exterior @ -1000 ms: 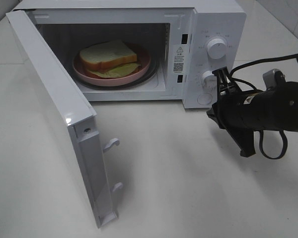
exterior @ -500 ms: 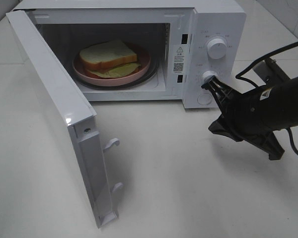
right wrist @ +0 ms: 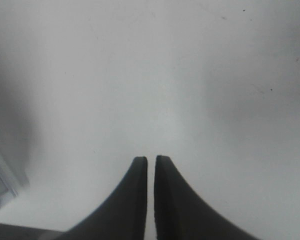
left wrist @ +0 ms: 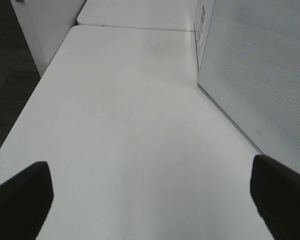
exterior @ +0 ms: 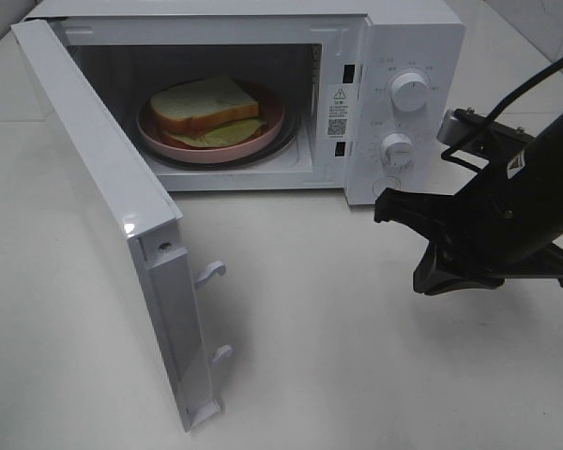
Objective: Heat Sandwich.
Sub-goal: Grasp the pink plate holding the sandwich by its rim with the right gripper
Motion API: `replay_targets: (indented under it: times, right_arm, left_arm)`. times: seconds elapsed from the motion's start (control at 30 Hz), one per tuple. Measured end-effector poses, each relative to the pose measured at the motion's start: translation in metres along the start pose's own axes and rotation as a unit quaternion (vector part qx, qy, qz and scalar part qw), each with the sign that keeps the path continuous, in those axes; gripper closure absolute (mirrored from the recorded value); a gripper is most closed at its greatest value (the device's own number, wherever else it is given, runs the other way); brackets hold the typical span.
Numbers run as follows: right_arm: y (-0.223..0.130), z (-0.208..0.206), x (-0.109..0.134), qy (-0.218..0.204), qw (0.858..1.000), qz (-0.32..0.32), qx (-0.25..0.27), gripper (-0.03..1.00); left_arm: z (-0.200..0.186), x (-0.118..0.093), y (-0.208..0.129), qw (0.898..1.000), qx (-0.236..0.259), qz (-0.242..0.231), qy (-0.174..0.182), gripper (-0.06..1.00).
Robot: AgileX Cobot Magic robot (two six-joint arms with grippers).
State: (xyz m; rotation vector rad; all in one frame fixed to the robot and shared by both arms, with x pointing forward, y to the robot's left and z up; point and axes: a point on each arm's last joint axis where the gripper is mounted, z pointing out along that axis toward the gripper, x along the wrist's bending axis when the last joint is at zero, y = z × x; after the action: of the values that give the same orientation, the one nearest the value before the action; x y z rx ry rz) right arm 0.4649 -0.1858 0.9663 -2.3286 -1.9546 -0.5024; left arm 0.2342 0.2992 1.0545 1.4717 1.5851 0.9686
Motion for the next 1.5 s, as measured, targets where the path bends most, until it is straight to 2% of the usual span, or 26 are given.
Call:
replay_targets:
  times: [0.07,0.17,0.23,0.27,0.37,0.4,0.43,0.5,0.53,0.57,0.6,0.67,0.7,0.73,0.77,0.83,0.87,0.9,0.93,1.0,1.03,1.1,1.23,1.27,1.37,1.5]
  right_arm:
    - [-0.002,-0.005,0.001,-0.011,0.997,-0.063,0.031,0.87]
    - [-0.002,-0.009,0.002,-0.018,0.993,-0.104,0.049,0.87]
    - [0.000,-0.016,0.003,-0.030,0.983,-0.170,0.068,0.86]
    - [0.000,-0.016,0.003,-0.030,0.983,-0.170,0.068,0.86]
    - [0.003,-0.022,0.004,-0.039,0.967,-0.238,0.082,0.85]
    - [0.005,-0.026,0.006,-0.038,0.950,-0.299,0.083,0.84]
    - [0.005,-0.026,0.006,-0.038,0.950,-0.299,0.083,0.84]
    - [0.008,-0.030,0.008,-0.033,0.930,-0.357,0.078,0.83]
    - [0.009,-0.032,0.008,-0.030,0.917,-0.390,0.074,0.83]
    - [0.009,-0.038,0.010,-0.024,0.892,-0.448,0.064,0.82]
    - [0.009,-0.038,0.010,-0.024,0.892,-0.448,0.064,0.82]
    - [0.008,-0.043,0.010,-0.019,0.858,-0.510,0.058,0.81]
    - [0.008,-0.046,0.010,-0.016,0.824,-0.564,0.053,0.80]
    - [0.007,-0.047,0.010,-0.014,0.805,-0.591,0.052,0.79]
    - [0.007,-0.047,0.010,-0.014,0.805,-0.591,0.052,0.79]
    - [0.007,-0.049,0.010,-0.011,0.771,-0.635,0.049,0.76]
    - [0.007,-0.050,0.010,-0.009,0.736,-0.676,0.047,0.72]
    - [0.007,-0.051,0.010,-0.009,0.719,-0.693,0.046,0.70]
    - [0.007,-0.051,0.010,-0.009,0.719,-0.693,0.046,0.70]
    - [0.006,-0.052,0.010,-0.009,0.696,-0.717,0.045,0.64]
    - [0.006,-0.052,0.010,-0.009,0.683,-0.729,0.045,0.55]
    - [0.007,-0.052,0.010,-0.009,0.679,-0.733,0.044,0.50]
    - [0.007,-0.052,0.010,-0.009,0.679,-0.733,0.043,0.18]
    - [0.007,-0.052,0.010,-0.009,0.679,-0.733,0.043,0.18]
    - [0.008,-0.052,0.011,-0.011,0.689,-0.724,0.038,0.04]
    - [0.009,-0.052,0.011,-0.018,0.685,-0.727,0.032,0.01]
  left_arm:
    - [0.000,0.000,0.000,1.000,0.000,0.000,0.000,-0.04]
    - [0.000,0.000,0.000,1.000,0.000,0.000,0.000,-0.04]
    - [0.000,0.000,0.000,1.000,0.000,0.000,0.000,-0.04]
    - [0.000,0.000,0.000,1.000,0.000,0.000,0.000,-0.04]
    - [0.000,0.000,0.000,1.000,0.000,0.000,0.000,-0.04]
    - [0.000,0.000,0.000,1.000,0.000,0.000,0.000,-0.04]
    - [0.000,0.000,0.000,1.000,0.000,0.000,0.000,-0.04]
    - [0.000,0.000,0.000,1.000,0.000,0.000,0.000,-0.04]
    - [0.000,0.000,0.000,1.000,0.000,0.000,0.000,-0.04]
    - [0.000,0.000,0.000,1.000,0.000,0.000,0.000,-0.04]
    - [0.000,0.000,0.000,1.000,0.000,0.000,0.000,-0.04]
    - [0.000,0.000,0.000,1.000,0.000,0.000,0.000,-0.04]
    - [0.000,0.000,0.000,1.000,0.000,0.000,0.000,-0.04]
    - [0.000,0.000,0.000,1.000,0.000,0.000,0.000,-0.04]
    - [0.000,0.000,0.000,1.000,0.000,0.000,0.000,-0.04]
    - [0.000,0.000,0.000,1.000,0.000,0.000,0.000,-0.04]
    - [0.000,0.000,0.000,1.000,0.000,0.000,0.000,-0.04]
    - [0.000,0.000,0.000,1.000,0.000,0.000,0.000,-0.04]
    - [0.000,0.000,0.000,1.000,0.000,0.000,0.000,-0.04]
    - [0.000,0.000,0.000,1.000,0.000,0.000,0.000,-0.04]
    - [0.000,0.000,0.000,1.000,0.000,0.000,0.000,-0.04]
    - [0.000,0.000,0.000,1.000,0.000,0.000,0.000,-0.04]
    - [0.000,0.000,0.000,1.000,0.000,0.000,0.000,-0.04]
    - [0.000,0.000,0.000,1.000,0.000,0.000,0.000,-0.04]
    - [0.000,0.000,0.000,1.000,0.000,0.000,0.000,-0.04]
    - [0.000,0.000,0.000,1.000,0.000,0.000,0.000,-0.04]
